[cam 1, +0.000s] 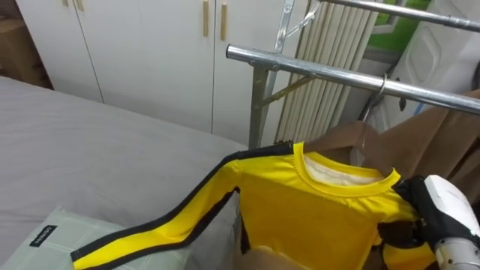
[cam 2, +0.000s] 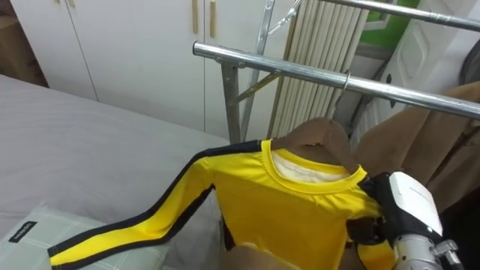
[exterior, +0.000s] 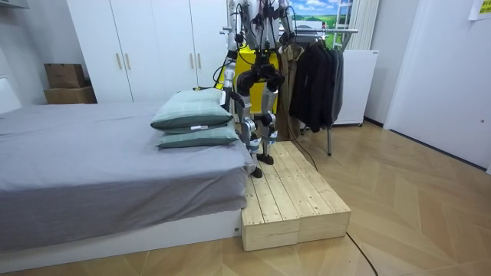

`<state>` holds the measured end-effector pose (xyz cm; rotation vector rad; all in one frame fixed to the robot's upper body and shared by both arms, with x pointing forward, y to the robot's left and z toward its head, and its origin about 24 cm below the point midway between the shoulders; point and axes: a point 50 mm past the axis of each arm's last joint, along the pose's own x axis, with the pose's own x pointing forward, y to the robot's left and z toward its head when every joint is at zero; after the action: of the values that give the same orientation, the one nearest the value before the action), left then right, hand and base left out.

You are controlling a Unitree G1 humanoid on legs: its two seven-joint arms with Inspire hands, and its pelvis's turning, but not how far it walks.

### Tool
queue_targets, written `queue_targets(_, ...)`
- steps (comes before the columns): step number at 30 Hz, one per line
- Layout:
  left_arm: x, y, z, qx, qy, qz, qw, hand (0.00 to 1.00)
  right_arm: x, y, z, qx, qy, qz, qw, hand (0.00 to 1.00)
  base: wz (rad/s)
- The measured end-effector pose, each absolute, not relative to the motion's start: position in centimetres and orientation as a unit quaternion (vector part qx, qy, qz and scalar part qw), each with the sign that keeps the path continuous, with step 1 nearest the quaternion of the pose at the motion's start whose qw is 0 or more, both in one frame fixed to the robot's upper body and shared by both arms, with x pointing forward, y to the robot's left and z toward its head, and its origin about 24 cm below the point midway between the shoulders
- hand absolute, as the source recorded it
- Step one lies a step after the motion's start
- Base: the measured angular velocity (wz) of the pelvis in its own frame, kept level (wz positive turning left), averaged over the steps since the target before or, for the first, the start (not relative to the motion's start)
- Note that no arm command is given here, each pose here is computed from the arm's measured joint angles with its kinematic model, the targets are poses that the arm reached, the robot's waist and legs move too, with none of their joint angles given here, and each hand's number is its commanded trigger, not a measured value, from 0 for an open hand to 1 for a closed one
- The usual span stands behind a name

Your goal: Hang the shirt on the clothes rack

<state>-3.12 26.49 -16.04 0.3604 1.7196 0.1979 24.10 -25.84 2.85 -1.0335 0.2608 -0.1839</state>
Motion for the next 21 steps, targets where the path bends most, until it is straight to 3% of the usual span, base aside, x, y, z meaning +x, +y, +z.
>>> queue_targets(14,-3.2,26.5,-16.0,0.164,0.755,0.084,0.629,0.00,23.8,-25.6,1.2,-0.480,0.138,-0.101,0.860,1.00,0.02)
queue_targets(15,-3.2,26.5,-16.0,0.165,0.755,0.084,0.629,0.00,23.7,-25.6,1.2,-0.479,0.138,-0.102,0.861,0.91,0.00)
queue_targets(16,-3.2,26.5,-16.0,0.165,0.755,0.084,0.629,0.00,23.7,-25.6,1.2,-0.479,0.138,-0.103,0.861,0.39,0.00)
queue_targets(18,-3.2,26.5,-16.0,0.165,0.755,0.084,0.629,0.00,23.7,-25.6,1.2,-0.478,0.137,-0.103,0.861,0.00,0.00)
queue_targets(21,-3.2,26.5,-16.0,0.165,0.755,0.084,0.629,0.00,23.7,-25.6,1.0,-0.477,0.139,-0.101,0.862,0.00,0.00)
